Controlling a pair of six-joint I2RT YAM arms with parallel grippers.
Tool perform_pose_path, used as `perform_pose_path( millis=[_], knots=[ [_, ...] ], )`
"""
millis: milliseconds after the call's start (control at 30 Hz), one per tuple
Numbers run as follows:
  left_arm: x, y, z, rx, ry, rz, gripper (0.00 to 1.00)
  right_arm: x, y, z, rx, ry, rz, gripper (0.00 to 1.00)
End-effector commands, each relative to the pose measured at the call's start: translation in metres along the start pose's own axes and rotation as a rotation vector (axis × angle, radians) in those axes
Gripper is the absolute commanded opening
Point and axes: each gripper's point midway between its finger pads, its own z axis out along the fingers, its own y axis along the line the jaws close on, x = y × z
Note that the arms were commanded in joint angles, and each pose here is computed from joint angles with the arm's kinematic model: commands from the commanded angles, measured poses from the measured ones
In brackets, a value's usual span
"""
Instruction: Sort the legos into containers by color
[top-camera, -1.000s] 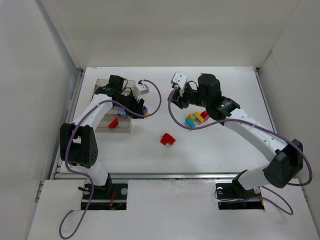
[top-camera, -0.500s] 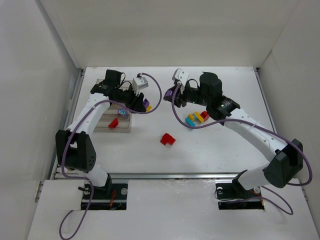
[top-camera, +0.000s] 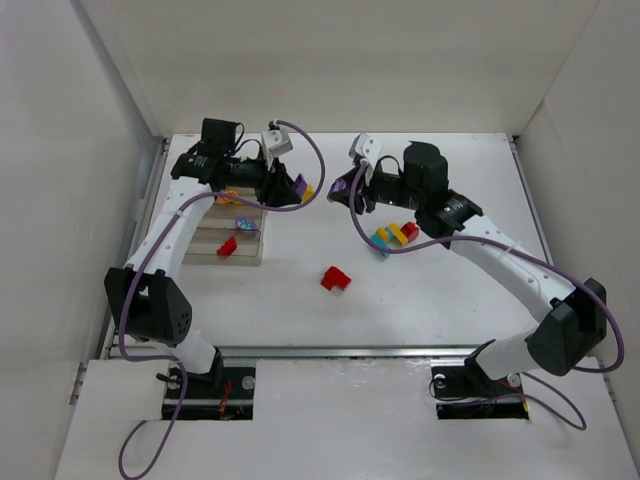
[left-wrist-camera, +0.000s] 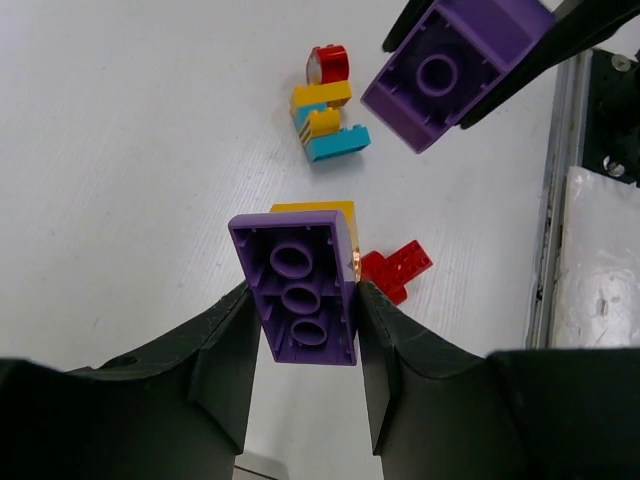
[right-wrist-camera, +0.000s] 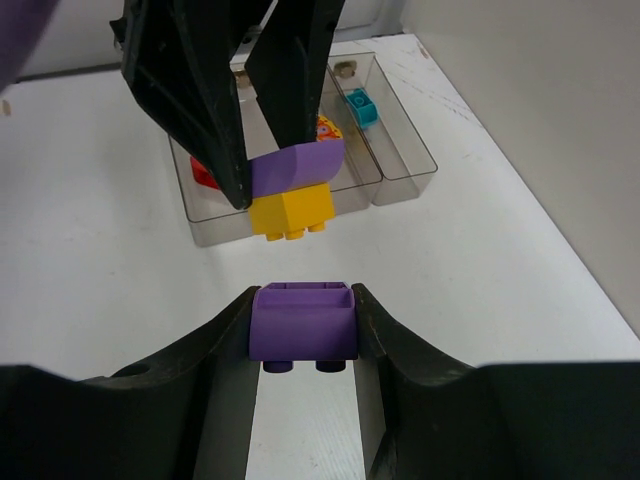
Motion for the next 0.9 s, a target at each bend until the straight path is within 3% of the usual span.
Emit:
perform_pose_path(
  millis=[0,133,333,567,867],
  knots=[
    [-0.004,0.001,-0.009,-0.048,0.01,0.005,0.0,-0.041,-0.002,-0.008,-0.007,-0.114,-0.03,0.0],
    [0.054,0.015,0.004,-0.127,0.215,0.025,0.0,-0.053,-0.005,-0.01,0.011,-0.15,-0.023,0.0],
    [0.146,0.006,0.017,-0.141,0.41,-0.132,0.0,-0.058,-0.012,-0.013,0.054,-0.162,-0.031,0.0],
    [0.182,0.014,0.022,-0.178,0.478,-0.202,0.0,-0.051,-0.01,-0.01,0.039,-0.149,-0.023,0.0],
    [0.218,0.009,0.04,-0.108,0.534,-0.245,0.26,-0.041,-0.012,-0.009,0.056,-0.129,-0.012,0.0]
  ],
)
